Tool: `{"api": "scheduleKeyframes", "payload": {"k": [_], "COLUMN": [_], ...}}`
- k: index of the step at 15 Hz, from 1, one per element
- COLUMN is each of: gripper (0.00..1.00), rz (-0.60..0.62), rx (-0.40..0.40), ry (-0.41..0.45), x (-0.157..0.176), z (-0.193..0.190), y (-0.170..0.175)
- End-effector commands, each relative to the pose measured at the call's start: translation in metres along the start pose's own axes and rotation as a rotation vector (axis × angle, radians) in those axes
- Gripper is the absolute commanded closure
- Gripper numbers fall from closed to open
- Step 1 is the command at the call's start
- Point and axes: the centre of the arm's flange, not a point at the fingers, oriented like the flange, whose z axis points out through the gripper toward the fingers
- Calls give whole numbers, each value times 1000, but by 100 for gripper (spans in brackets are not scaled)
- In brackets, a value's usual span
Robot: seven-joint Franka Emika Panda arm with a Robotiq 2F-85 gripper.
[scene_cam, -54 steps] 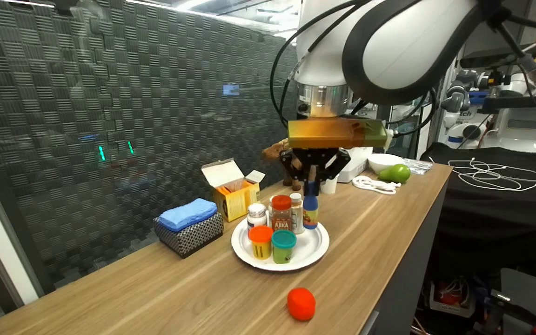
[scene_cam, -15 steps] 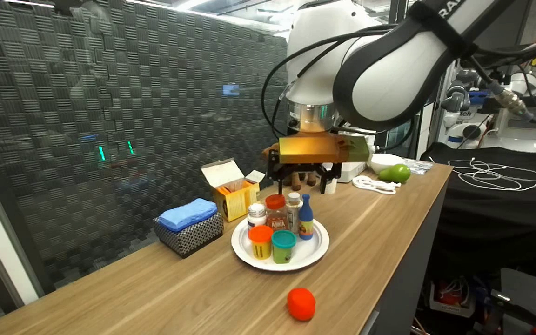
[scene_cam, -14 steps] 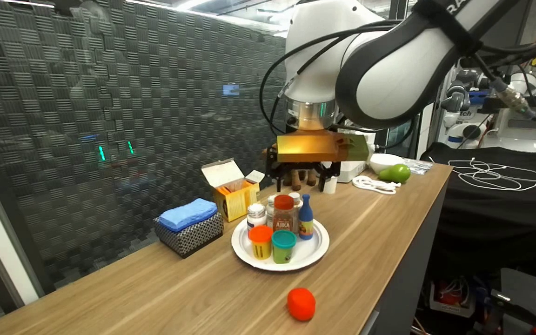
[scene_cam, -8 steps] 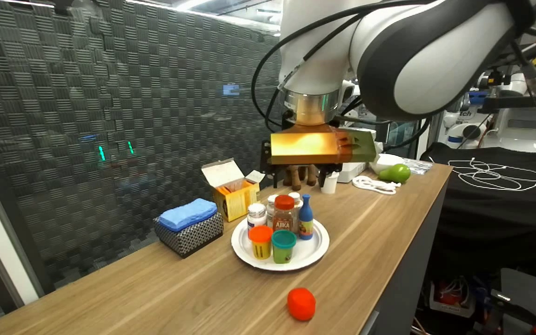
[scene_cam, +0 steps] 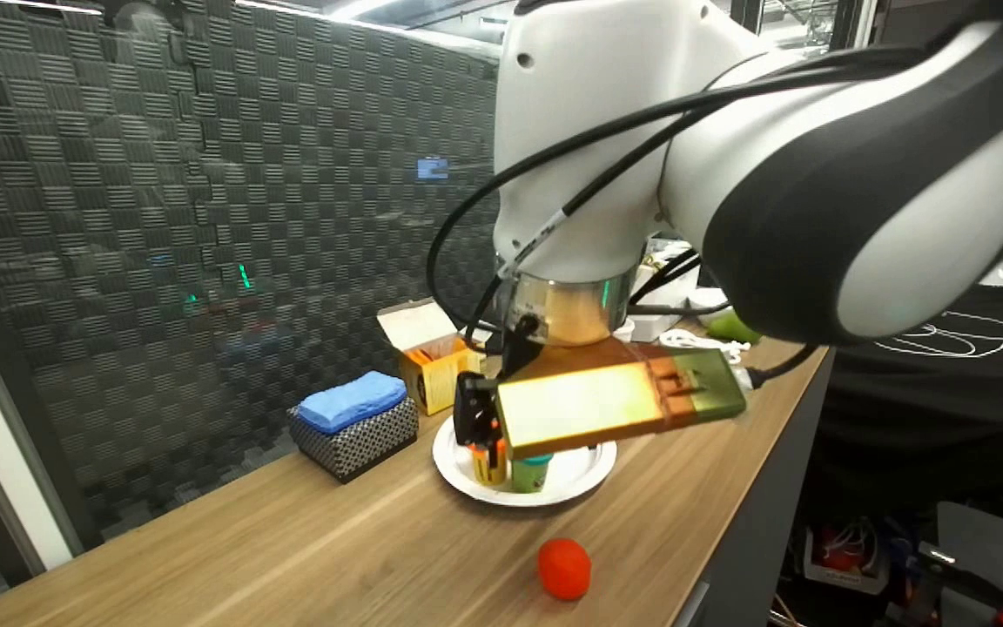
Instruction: Put the bottles and orange plushie on the white plate one at a time
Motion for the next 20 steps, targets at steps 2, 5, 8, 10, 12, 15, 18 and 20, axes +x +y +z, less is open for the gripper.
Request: {"api": "scheduleKeyframes", "payload": {"k": [2, 5, 8, 10, 12, 15, 18, 20], "gripper": [0, 0, 0, 0, 0, 13, 42, 58], "rz": [-121, -163, -197, -216, -227, -241, -238, -231], "rx": [39, 21, 5, 7, 10, 13, 1, -6], "ry": [-63, -123, -186, -218, -238, -253, -245, -237], "x": [-28, -38, -44, -46, -46, -47, -46, -45], "z": [17, 30, 38, 42, 44, 44, 43, 44], "y": [-20, -22, -19, -18, -19, -18, -15, -12]}}
